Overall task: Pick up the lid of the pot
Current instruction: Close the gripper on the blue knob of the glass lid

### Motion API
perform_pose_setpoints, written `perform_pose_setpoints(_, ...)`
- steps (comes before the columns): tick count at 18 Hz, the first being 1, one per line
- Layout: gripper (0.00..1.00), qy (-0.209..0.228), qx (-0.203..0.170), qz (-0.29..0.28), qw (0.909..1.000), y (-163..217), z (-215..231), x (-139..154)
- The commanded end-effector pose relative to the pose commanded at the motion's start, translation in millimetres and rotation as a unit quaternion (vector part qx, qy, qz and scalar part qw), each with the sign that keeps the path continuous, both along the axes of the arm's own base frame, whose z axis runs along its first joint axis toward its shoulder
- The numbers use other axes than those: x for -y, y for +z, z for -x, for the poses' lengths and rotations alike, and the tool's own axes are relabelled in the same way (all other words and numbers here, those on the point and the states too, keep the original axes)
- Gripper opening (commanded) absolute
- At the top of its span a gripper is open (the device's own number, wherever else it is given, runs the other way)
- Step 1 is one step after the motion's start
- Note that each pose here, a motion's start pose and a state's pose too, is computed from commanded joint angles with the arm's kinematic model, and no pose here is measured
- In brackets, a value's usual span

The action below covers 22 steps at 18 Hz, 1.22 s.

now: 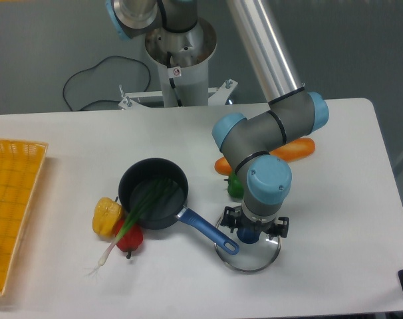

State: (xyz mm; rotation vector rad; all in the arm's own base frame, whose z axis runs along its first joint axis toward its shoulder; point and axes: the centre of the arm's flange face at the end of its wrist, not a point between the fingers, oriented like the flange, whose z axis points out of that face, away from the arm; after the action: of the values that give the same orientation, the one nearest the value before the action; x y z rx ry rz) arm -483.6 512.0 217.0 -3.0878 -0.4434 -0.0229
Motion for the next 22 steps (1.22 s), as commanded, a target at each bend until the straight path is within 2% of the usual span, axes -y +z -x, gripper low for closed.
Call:
perform_pose_setpoints(7,0.85,-0.002,0.0,0.001,1.0,-1.1,-0.6,-0.7)
perform_pose_setpoints(12,0.81,-0.005,0.001,0.004,1.0,-1.6,-0.7,0.0)
perform_pose_setpoints(14,0.74,-0.006,0.002,0.006,1.0,-2.5,-1.3,0.4)
perform_pose_setpoints(16,0.73,-0.007,0.002,0.006,1.0,-2.0,-1.0,0.4)
perform_pose_setpoints(22,0.59,-0.012,0.005,0.009,0.9999,-5.9,-2.5,1.6)
